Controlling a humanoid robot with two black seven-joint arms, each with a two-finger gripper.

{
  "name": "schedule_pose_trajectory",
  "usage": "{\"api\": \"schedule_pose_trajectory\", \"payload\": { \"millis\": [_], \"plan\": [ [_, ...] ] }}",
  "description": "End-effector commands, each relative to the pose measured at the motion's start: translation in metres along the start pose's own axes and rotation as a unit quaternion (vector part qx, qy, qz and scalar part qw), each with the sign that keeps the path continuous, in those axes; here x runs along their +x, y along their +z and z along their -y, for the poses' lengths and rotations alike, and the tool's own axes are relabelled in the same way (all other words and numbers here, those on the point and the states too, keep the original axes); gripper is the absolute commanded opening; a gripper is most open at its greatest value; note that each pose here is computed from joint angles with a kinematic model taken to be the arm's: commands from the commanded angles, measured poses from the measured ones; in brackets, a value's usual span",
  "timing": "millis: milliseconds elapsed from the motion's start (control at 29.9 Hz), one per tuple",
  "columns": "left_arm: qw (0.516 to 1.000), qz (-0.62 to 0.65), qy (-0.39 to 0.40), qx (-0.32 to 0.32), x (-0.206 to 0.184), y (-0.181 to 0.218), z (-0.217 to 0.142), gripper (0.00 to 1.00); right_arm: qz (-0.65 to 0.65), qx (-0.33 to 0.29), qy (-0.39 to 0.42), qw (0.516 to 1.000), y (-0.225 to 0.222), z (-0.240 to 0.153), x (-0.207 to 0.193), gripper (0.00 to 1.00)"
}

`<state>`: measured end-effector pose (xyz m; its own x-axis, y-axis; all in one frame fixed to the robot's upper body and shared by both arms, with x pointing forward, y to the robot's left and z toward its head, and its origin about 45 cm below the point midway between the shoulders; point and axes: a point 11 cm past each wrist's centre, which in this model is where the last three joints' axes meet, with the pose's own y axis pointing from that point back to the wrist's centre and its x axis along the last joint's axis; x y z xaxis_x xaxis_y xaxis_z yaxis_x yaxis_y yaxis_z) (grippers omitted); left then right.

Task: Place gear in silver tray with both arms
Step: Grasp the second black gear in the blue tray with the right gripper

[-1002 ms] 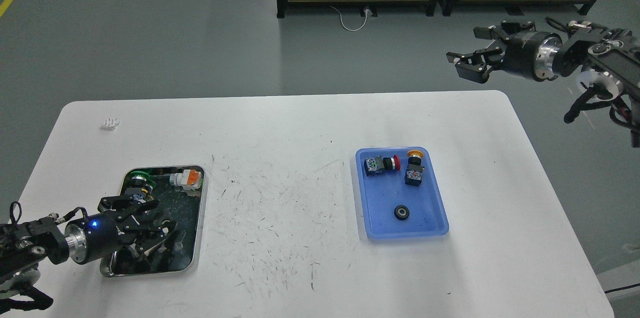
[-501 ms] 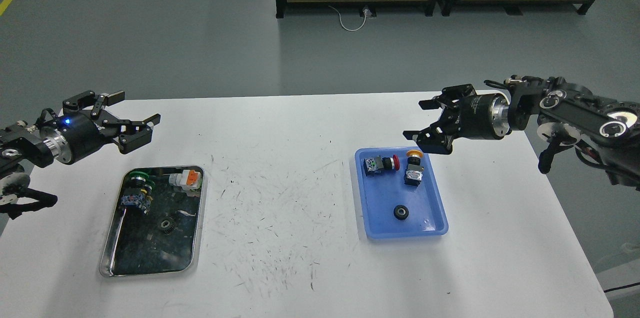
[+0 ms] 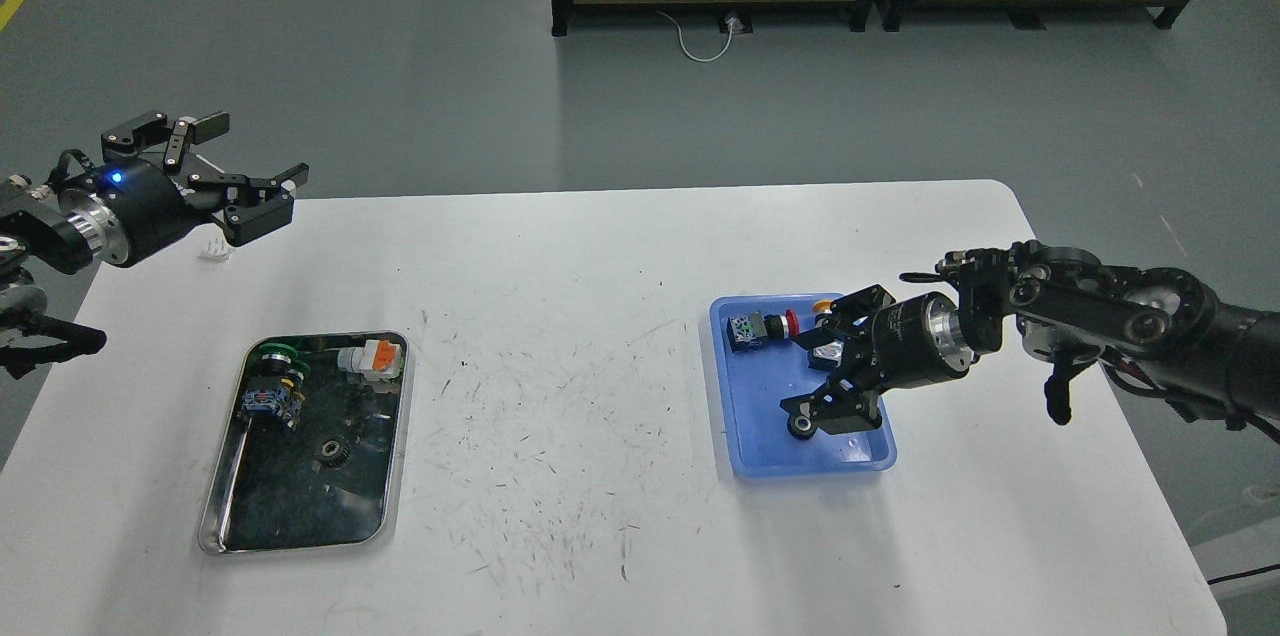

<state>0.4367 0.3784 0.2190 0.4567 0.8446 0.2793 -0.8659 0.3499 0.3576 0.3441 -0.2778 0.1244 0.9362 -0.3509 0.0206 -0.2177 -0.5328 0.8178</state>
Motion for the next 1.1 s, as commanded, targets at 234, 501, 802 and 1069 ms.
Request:
{"api": "schedule_pose_trajectory", "payload": {
  "millis": [234, 501, 802, 1069],
  "plan": [
    [1.0, 0.002, 0.007, 0.001, 0.006, 0.001, -0.003, 0.98, 0.002, -0.035, -0.008, 0.999, 0.027, 0.009, -0.008, 0.81],
    [1.0, 0.0, 0.017, -0.004, 0.015, 0.003, -0.007, 0.98, 0.006, -0.048, -0.002, 0.999, 0.036, 0.018, -0.007, 0.81],
    [1.0, 0.002, 0.026, -0.005, 0.023, 0.005, -0.012, 0.98, 0.006, -0.054, 0.007, 0.999, 0.037, 0.028, -0.003, 0.81],
    [0.999, 0.004, 0.031, -0.003, 0.028, 0.006, -0.016, 0.98, 0.003, -0.052, 0.004, 0.999, 0.032, 0.037, -0.005, 0.73]
  ]
}}
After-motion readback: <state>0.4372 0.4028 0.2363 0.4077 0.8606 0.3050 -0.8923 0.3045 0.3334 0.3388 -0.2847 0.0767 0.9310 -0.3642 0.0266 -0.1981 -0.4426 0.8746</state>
